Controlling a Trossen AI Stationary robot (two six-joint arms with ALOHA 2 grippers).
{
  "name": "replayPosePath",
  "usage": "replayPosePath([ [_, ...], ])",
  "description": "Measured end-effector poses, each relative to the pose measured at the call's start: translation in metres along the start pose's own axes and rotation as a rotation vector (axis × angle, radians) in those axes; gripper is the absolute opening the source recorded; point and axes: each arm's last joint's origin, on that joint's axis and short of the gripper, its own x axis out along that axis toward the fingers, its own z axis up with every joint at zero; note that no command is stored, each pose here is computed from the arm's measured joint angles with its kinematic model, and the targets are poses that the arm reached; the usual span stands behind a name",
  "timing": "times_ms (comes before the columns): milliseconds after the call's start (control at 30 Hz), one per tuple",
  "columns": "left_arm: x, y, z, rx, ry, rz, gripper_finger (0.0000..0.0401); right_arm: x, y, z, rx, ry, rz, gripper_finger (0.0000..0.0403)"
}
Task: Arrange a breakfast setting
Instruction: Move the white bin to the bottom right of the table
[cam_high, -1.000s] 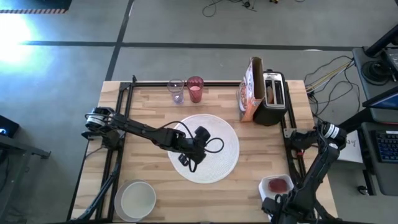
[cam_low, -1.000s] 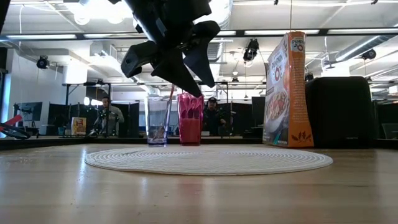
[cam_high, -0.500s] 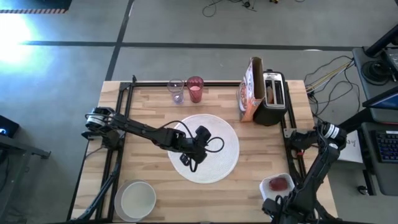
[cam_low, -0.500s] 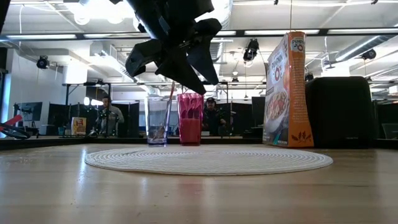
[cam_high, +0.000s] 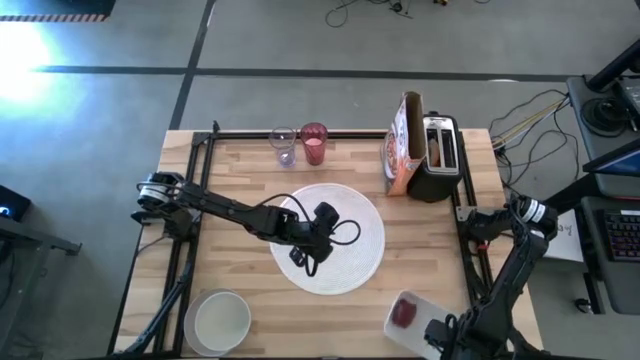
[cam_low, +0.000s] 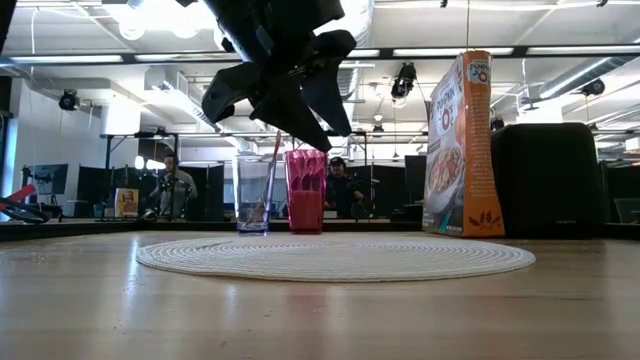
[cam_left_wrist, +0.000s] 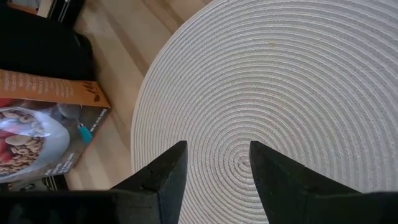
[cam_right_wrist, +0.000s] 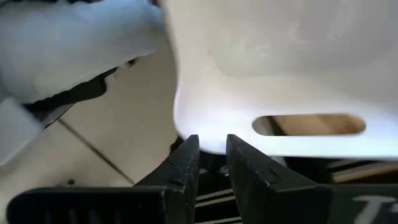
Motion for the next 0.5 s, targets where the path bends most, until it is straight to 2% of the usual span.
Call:
replayPosePath([
  [267,0.0,0.0,0.0,-0.043,0.0,-0.002,0.0158,0.0,-0.002,0.001,-0.034,-0.005,-0.02,0.007],
  [500,0.0,0.0,0.0,-0.044,0.0,-0.002,0.0158,-0.015,-0.001,-0.004,-0.007,0.036,0.004,0.0068],
])
